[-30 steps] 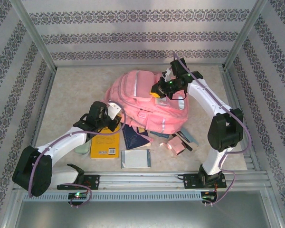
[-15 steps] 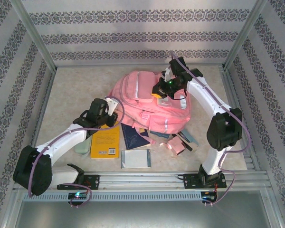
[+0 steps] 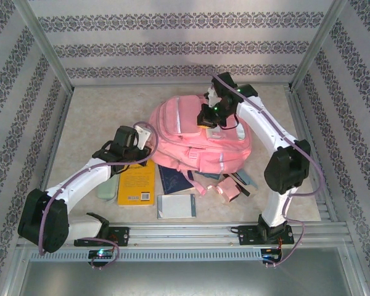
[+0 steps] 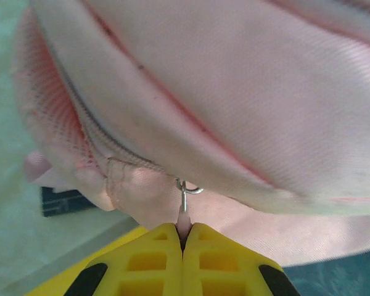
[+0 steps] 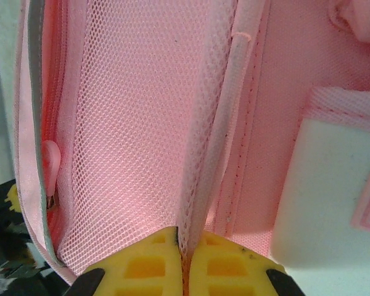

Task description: Pack the student bag

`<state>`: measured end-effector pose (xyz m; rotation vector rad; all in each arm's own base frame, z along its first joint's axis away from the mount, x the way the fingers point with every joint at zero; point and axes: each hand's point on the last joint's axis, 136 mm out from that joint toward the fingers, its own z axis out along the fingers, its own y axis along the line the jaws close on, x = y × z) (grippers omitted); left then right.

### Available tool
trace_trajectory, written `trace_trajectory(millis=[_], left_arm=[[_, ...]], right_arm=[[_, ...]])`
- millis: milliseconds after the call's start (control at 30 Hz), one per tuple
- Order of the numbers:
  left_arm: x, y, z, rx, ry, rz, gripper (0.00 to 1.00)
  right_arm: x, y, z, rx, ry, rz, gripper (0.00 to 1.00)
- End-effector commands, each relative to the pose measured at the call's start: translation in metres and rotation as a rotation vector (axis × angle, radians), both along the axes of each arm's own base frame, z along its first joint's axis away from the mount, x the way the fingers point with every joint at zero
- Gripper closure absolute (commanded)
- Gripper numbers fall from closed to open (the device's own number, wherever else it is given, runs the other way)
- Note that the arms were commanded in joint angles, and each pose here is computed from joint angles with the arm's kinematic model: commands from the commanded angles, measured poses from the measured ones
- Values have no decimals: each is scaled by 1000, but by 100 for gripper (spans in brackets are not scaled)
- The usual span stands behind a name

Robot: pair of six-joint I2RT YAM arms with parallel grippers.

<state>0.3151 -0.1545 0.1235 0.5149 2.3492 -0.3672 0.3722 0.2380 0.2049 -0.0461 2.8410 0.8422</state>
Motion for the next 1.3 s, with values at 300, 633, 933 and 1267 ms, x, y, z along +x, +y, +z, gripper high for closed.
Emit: trace_trajectory(millis=[300,633,933,1267], left_arm=[[-40,-37,32,-224,96,-46,100],[-40,-93,37,-305,171,-56,100],[-41,-106,49,-310,162,-74,100],[-42,-119,49,-305,182,-90,100]], right_arm=[[55,44,8,-78,-105,68,74],[60,-62,44,-539,-197,-260,41],[15,-142,60,-744,-165,-437,49],[-56,-76,10,7,126,-454,45]])
